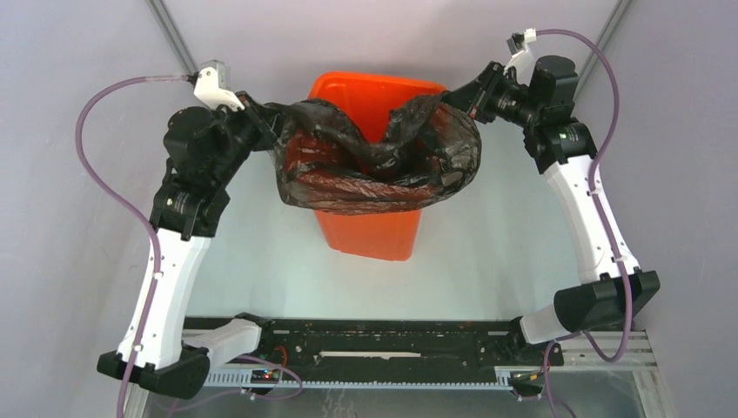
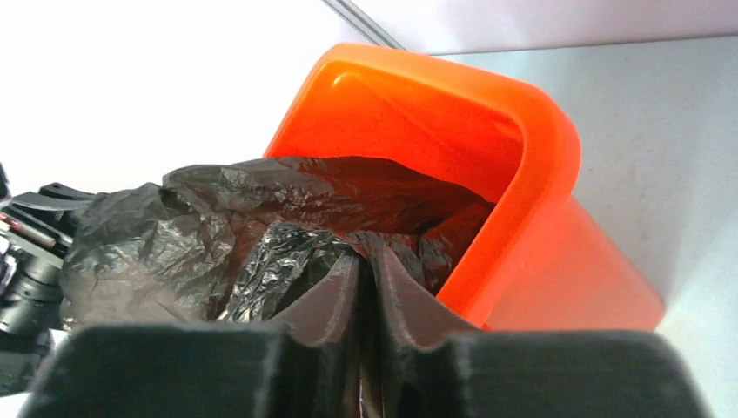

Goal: Put the trash bags into the trash bin

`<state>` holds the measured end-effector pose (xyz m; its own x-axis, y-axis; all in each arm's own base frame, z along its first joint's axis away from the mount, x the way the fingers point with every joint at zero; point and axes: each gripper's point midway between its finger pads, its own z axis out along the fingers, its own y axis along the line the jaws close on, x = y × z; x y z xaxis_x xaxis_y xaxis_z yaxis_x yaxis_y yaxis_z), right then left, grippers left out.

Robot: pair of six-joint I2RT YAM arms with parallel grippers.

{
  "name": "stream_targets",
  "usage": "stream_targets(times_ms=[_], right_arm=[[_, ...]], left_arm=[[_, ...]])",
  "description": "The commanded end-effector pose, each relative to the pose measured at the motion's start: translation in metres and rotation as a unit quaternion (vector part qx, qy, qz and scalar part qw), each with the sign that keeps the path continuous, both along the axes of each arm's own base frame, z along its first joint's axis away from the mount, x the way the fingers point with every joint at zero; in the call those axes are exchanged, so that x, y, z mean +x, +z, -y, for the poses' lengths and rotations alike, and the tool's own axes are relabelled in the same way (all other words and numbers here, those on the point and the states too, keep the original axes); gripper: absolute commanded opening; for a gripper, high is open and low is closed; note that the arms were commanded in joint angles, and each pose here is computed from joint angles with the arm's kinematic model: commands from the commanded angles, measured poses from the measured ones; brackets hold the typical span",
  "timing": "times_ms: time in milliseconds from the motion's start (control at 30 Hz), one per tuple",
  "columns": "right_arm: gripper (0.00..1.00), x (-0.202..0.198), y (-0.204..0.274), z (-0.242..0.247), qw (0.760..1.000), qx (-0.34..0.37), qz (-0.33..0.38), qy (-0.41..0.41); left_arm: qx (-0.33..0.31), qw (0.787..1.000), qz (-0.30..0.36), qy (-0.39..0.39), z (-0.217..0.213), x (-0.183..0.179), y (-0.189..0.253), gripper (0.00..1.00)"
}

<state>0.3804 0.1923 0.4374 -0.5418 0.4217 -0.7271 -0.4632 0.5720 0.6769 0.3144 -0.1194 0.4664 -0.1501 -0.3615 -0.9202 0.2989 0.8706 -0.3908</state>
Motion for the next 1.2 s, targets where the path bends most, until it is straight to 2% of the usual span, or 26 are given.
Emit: stream_targets(times_ms=[0, 33, 67, 267, 400, 567, 733, 867, 1033, 1167], right_arm=[[0.09, 0.013, 0.028, 0.004, 0.997, 0.076, -0.002, -0.017], [0.02, 0.02, 0.025, 0.01, 0.996, 0.082, -0.013, -0.035], [0.0, 0.026, 0.021, 0.015, 0.995, 0.086, -0.024, -0.051], [0.0, 0.062, -0.004, 0.034, 0.988, 0.096, -0.071, -0.097], [0.0, 0.084, -0.011, 0.036, 0.987, 0.096, -0.08, -0.098], [0.0, 0.096, -0.017, 0.036, 0.987, 0.097, -0.086, -0.096], [0.0, 0.106, -0.028, 0.04, 0.984, 0.107, -0.102, -0.096], [0.0, 0.112, -0.036, 0.044, 0.983, 0.111, -0.112, -0.099], [0.0, 0.12, -0.05, 0.045, 0.979, 0.117, -0.136, -0.1], [0.04, 0.12, -0.061, 0.041, 0.976, 0.117, -0.161, -0.092]], left_arm=[[-0.074, 0.996, 0.003, 0.058, -0.024, 0.015, 0.023, 0.1], [-0.087, 0.994, -0.005, 0.064, -0.027, 0.021, 0.021, 0.08], [-0.1, 0.993, -0.011, 0.068, -0.03, 0.026, 0.019, 0.08], [-0.166, 0.98, -0.062, 0.093, -0.045, 0.067, -0.01, 0.02], [-0.207, 0.973, -0.078, 0.068, -0.043, 0.09, -0.019, 0.02], [-0.218, 0.971, -0.097, 0.029, -0.033, 0.114, -0.025, 0.1], [-0.255, 0.958, -0.128, 0.011, -0.027, 0.135, -0.044, 0.11], [-0.298, 0.943, -0.149, 0.009, -0.039, 0.153, -0.06, 0.11], [-0.324, 0.928, -0.185, 0.018, -0.044, 0.159, -0.088, 0.15], [-0.328, 0.919, -0.219, 0.027, -0.045, 0.153, -0.11, 0.19]])
